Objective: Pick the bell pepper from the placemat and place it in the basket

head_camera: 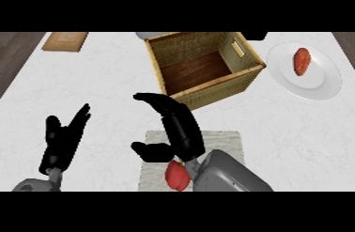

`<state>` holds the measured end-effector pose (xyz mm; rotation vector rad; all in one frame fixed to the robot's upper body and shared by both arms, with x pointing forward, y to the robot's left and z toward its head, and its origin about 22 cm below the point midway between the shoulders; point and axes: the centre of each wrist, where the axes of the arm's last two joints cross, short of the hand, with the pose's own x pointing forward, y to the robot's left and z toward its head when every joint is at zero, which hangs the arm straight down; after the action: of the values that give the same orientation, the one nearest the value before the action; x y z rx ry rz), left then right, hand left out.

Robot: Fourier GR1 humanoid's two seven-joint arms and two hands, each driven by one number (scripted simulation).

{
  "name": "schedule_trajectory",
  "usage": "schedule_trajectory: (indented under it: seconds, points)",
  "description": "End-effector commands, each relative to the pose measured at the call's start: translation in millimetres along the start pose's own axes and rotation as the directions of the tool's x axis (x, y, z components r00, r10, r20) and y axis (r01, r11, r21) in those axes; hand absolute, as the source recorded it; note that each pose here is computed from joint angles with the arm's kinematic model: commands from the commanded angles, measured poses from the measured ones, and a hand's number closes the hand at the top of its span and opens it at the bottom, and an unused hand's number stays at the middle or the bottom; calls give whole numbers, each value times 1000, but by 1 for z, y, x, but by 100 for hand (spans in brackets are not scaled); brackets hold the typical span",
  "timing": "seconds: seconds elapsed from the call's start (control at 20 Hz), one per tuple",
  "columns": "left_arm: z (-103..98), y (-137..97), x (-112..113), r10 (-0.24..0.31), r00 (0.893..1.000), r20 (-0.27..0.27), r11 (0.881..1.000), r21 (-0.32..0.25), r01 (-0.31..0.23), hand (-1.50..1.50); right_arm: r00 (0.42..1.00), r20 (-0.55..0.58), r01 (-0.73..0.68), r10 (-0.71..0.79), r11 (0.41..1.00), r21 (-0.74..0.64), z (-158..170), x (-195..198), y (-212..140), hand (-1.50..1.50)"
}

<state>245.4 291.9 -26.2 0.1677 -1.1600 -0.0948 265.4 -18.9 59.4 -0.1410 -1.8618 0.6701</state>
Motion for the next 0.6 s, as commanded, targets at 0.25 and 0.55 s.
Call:
schedule_trajectory:
  seconds: [0.25, 0.55]
  points:
    - [26, 11, -43, 39, 982, -184, 998, 47, -31, 0, 808, -160, -569, 567, 821, 35, -36, 15, -7, -150]
    - [36, 10, -49, 56, 979, -198, 997, 54, -46, 0, 648, -204, -712, 734, 679, 179, -49, 95, 1, -150]
